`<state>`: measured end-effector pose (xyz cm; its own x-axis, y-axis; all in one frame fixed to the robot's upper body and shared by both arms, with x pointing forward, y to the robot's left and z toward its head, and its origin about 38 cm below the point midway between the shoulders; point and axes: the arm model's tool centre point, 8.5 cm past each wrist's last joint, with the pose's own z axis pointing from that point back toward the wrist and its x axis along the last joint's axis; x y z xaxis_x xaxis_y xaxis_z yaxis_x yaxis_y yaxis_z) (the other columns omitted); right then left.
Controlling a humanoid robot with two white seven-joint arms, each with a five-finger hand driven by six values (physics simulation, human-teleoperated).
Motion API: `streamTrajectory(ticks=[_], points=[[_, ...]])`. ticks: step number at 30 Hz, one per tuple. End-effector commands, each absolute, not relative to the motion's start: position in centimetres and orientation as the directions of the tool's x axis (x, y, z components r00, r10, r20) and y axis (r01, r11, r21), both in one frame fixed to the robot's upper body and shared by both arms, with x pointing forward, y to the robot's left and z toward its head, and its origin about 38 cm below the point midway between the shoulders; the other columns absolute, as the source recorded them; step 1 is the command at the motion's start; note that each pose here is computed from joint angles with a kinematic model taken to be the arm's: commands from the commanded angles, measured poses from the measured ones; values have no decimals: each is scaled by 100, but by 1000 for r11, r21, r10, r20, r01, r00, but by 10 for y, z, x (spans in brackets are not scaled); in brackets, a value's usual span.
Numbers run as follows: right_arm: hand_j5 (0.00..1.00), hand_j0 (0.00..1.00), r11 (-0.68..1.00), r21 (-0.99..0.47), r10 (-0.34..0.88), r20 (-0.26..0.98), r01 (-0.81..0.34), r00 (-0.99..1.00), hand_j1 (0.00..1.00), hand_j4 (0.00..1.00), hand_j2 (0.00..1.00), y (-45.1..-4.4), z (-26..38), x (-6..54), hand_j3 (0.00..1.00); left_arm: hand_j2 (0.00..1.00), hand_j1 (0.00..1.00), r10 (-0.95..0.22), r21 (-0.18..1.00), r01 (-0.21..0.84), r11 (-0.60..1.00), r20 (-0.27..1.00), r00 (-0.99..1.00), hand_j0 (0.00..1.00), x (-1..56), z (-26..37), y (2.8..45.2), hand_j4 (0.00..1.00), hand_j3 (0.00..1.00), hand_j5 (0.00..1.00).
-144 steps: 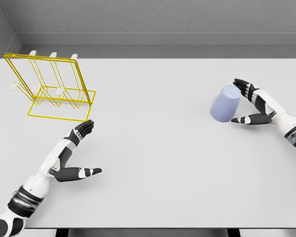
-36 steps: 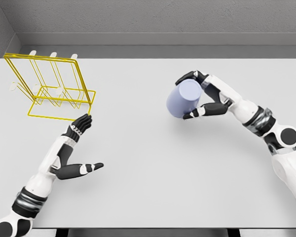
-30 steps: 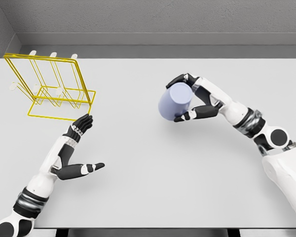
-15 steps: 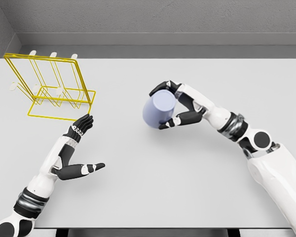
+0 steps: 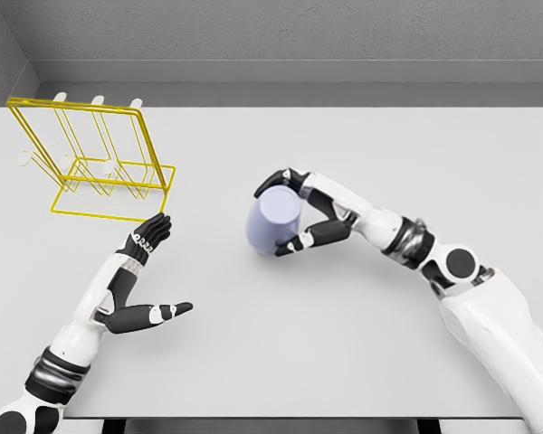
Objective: Place the cup on the cup holder with both arms
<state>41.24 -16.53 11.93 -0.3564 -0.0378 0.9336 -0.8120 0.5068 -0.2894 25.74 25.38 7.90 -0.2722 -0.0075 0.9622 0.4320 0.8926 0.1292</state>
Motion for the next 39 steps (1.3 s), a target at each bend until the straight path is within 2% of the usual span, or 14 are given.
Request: streamTrajectory(ticks=[1, 26, 28, 33, 35, 39], points=[[46, 46, 500, -282, -39, 937, -819, -346, 46, 46, 46, -162, 116, 411, 46, 100, 100, -8, 130, 433, 892, 962, -272, 100, 257, 79, 254, 100, 100, 100], [46, 46, 481, -252, -18, 955, -840, -297, 46, 46, 46, -155, 94, 407, 46, 100, 100, -10, 127, 432, 893, 965, -264, 100, 254, 76, 254, 100, 100, 100], [55, 55, 482, -258, -17, 953, -838, -303, 55, 55, 55, -155, 95, 408, 55, 100, 100, -10, 127, 432, 893, 965, -262, 100, 254, 76, 254, 100, 100, 100], [86, 86, 481, -264, 0, 953, -836, -301, 86, 86, 86, -155, 90, 409, 86, 100, 100, -10, 126, 432, 893, 965, -261, 100, 253, 75, 254, 100, 100, 100], [94, 94, 483, -263, 4, 955, -835, -298, 94, 94, 94, -156, 88, 409, 94, 100, 100, -10, 125, 432, 893, 966, -259, 100, 253, 75, 254, 100, 100, 100], [95, 95, 485, -263, 11, 955, -834, -295, 95, 95, 95, -158, 86, 410, 95, 100, 100, -9, 123, 432, 894, 966, -257, 100, 252, 74, 254, 100, 100, 100]])
